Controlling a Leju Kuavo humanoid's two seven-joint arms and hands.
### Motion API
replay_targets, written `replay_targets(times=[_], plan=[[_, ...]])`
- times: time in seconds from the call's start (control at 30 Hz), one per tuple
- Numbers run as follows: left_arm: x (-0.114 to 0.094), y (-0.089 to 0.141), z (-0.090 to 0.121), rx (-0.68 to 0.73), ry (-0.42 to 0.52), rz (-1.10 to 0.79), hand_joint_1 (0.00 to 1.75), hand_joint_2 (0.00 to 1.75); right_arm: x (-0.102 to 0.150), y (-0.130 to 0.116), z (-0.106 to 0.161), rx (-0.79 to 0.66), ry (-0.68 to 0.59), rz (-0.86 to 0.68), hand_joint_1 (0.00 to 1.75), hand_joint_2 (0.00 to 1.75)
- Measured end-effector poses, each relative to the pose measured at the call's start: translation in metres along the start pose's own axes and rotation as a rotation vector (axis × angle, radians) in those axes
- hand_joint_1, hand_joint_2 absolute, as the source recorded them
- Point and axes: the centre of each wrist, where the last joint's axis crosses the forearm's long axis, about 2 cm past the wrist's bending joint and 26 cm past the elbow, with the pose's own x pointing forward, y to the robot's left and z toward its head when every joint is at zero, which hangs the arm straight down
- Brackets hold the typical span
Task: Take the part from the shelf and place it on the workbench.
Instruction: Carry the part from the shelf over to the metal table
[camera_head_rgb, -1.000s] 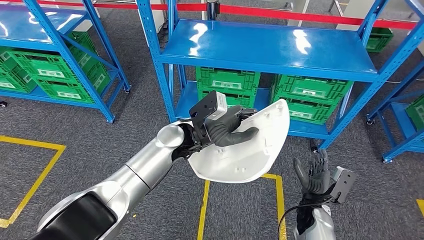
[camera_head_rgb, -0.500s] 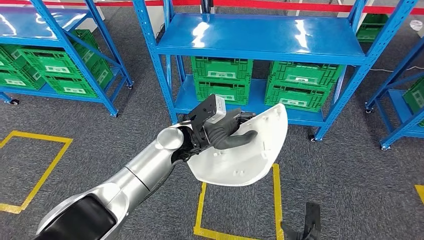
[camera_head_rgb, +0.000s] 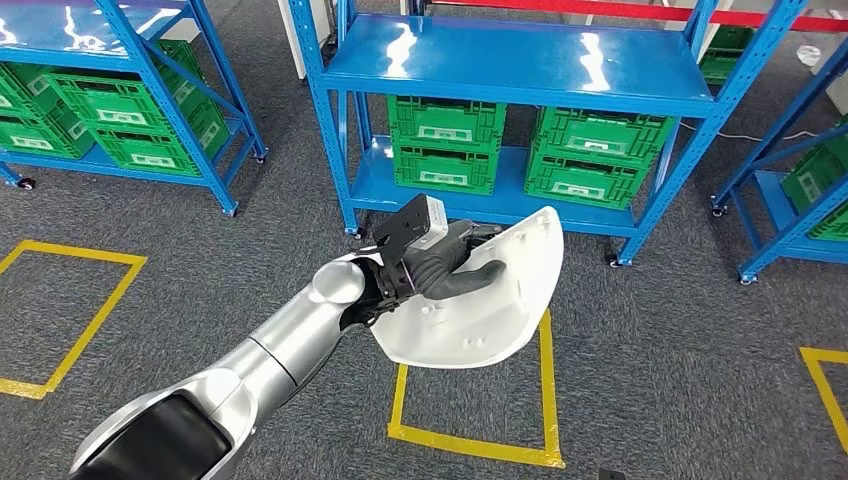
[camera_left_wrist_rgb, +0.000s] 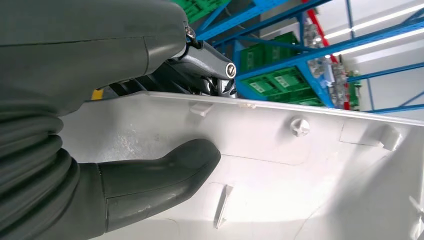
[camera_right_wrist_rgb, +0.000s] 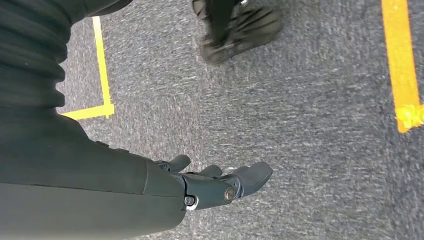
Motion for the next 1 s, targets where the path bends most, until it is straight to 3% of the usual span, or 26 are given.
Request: replay_targets(times=[0.3, 0.5, 0.83, 1.0], plan=[[-0.038, -0.012, 0.028, 0.118, 0.104, -0.045, 1.75, 1.75, 0.012, 0.002, -0.003, 0.189, -0.092, 0.007, 0.00, 1.75], [-0.061, -0.024, 0.049, 0.162, 0.198, -0.025, 1.75, 1.75, 0.013, 0.000, -0.004, 0.228, -0.104, -0.017, 0.00, 1.75], [-0.097, -0.042, 0.093, 0.304, 0.532, -0.118, 1.75, 1.75, 0.008, -0.003, -0.004, 0.203, -0.138, 0.011, 0.00, 1.75], [-0.110, -0.051, 0.113, 0.318, 0.633, -0.102, 1.75, 1.75, 0.007, -0.004, -0.004, 0.221, -0.139, 0.038, 0.00, 1.75]])
